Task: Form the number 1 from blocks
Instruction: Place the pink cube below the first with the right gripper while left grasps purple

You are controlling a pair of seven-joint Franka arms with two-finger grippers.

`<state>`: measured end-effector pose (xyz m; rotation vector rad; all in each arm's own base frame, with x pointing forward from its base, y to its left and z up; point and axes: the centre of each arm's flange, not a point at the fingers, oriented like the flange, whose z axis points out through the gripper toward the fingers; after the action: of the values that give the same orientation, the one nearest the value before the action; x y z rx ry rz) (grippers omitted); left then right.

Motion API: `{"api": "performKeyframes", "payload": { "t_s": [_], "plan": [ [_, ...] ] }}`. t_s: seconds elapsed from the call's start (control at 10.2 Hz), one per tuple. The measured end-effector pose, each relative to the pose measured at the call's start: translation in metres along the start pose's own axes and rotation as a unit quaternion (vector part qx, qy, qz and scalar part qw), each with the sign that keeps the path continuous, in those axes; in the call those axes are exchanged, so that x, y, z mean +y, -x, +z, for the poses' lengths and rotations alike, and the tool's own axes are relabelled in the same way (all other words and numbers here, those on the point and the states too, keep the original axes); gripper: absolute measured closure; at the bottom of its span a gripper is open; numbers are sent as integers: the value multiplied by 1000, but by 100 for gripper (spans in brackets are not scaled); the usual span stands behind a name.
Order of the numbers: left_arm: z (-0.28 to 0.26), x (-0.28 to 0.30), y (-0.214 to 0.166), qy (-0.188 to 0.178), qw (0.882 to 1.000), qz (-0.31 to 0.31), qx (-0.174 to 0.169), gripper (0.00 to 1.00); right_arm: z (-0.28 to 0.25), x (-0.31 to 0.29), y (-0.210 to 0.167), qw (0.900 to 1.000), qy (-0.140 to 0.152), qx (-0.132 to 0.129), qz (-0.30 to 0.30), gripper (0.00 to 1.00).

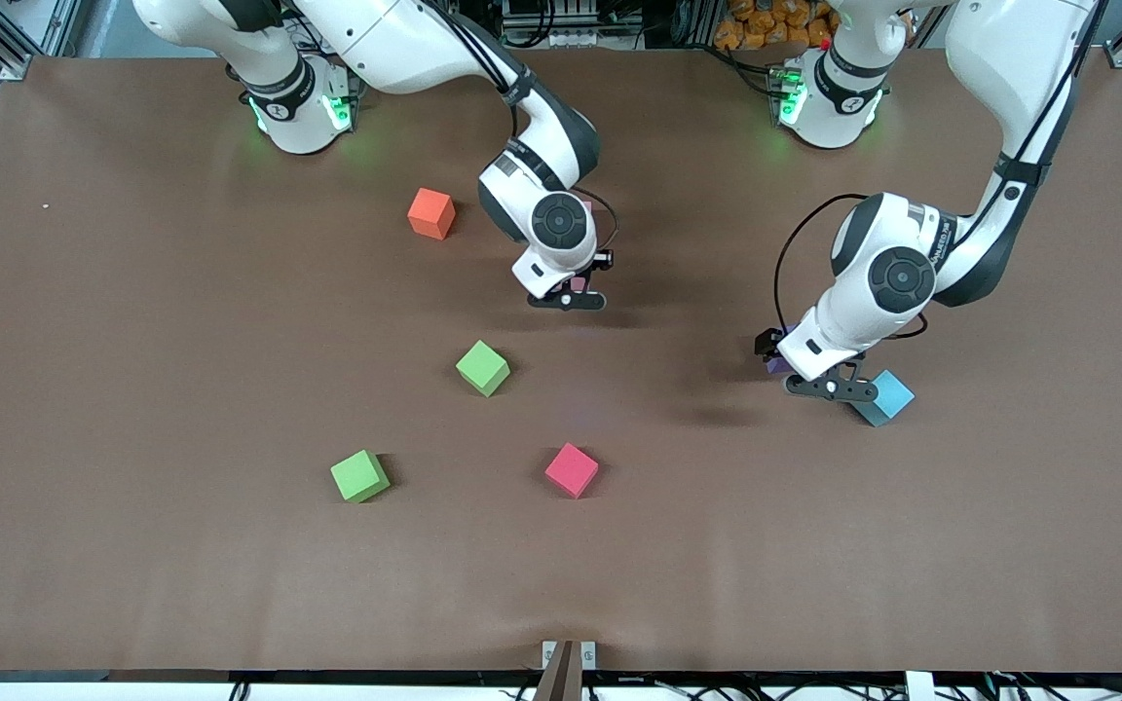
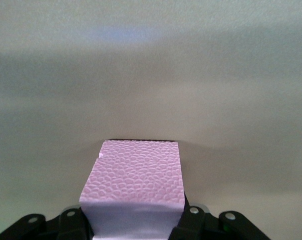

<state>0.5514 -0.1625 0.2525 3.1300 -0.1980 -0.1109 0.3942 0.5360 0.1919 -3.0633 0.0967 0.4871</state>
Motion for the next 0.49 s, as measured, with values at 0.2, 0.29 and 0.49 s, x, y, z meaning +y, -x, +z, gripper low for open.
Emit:
{"api": "performKeyframes", "payload": {
  "t_s": [0.2, 0.29, 0.49],
  "plan": [
    [12, -1, 3, 4, 1000, -4, -13, 0, 2, -4, 6, 1000, 4, -2, -4, 41],
    [19, -5, 4, 8, 1000, -13, -21, 0, 4, -4, 9, 1000, 7, -5, -5, 41],
    [30, -19, 4, 10, 999, -29, -32, 0, 4, -4, 10, 1000, 10, -8, -6, 41]
  ]
}}
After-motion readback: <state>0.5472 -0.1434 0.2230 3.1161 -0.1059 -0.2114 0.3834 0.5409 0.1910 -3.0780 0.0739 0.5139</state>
